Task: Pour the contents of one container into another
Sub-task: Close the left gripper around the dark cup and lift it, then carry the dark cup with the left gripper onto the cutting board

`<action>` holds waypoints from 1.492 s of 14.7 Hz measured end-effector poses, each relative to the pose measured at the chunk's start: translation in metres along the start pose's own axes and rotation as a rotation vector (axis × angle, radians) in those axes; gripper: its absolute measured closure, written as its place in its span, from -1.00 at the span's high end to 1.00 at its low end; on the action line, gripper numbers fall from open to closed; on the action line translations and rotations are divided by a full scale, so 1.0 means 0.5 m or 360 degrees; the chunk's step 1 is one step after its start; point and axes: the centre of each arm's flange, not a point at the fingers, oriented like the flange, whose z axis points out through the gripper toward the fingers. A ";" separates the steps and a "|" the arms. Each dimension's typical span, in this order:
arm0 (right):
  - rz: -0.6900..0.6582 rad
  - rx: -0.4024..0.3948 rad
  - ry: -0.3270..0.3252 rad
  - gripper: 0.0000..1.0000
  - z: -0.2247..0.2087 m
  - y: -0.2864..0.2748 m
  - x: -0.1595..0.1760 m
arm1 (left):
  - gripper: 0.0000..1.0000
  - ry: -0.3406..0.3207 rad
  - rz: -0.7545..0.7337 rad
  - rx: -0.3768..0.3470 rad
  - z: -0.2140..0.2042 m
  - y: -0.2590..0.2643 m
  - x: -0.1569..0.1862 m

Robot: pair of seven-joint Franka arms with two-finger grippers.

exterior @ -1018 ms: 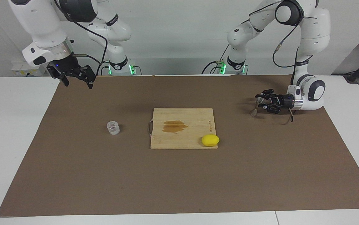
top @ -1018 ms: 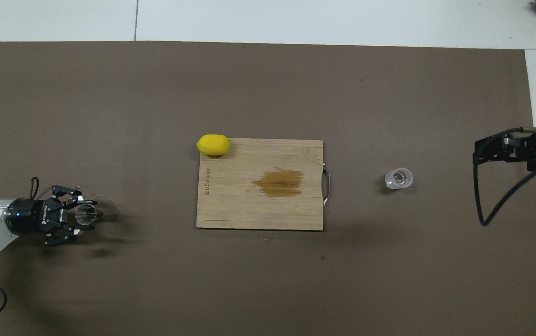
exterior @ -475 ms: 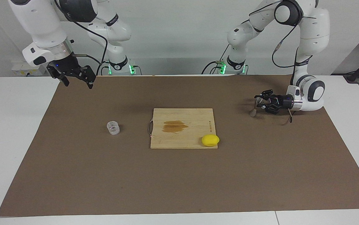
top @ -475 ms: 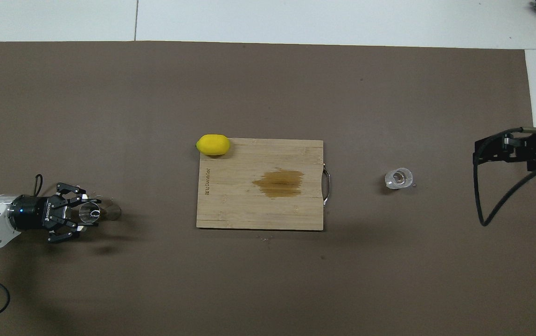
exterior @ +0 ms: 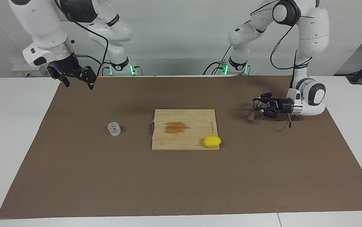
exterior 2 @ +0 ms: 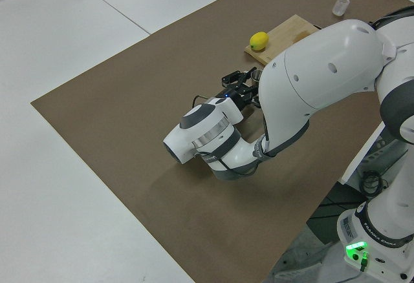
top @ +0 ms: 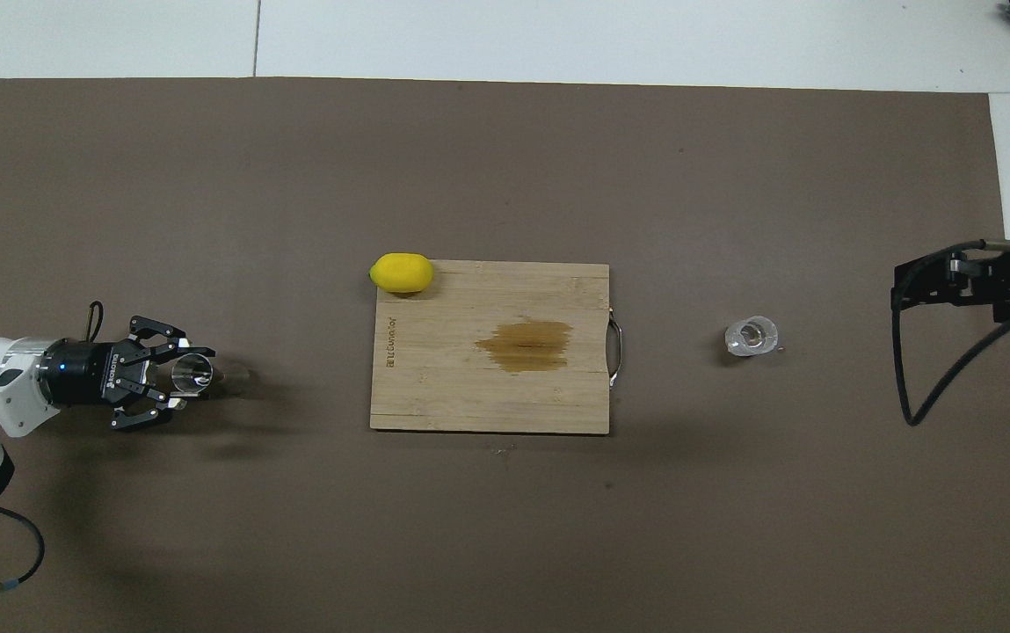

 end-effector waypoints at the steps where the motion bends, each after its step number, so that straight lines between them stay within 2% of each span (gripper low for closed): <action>1: 0.0000 0.0000 0.0000 1.00 0.000 0.000 0.000 | 0.02 0.0001 0.0003 0.0002 0.009 -0.006 0.003; 8: 0.0000 0.0000 0.0000 1.00 0.000 0.000 0.000 | 0.02 0.0062 -0.0020 -0.0002 0.139 -0.064 0.023; 12: 0.0000 0.0000 0.0000 1.00 0.000 0.000 0.000 | 0.02 0.0051 -0.0135 -0.0014 0.219 -0.087 0.043; 17: 0.0000 0.0000 0.0000 1.00 0.000 0.000 0.000 | 0.02 0.0005 -0.0185 0.0052 0.334 -0.117 0.078; 22: 0.0000 0.0000 0.0000 1.00 0.000 0.000 0.000 | 0.02 0.0029 -0.0204 0.0097 0.463 -0.126 0.071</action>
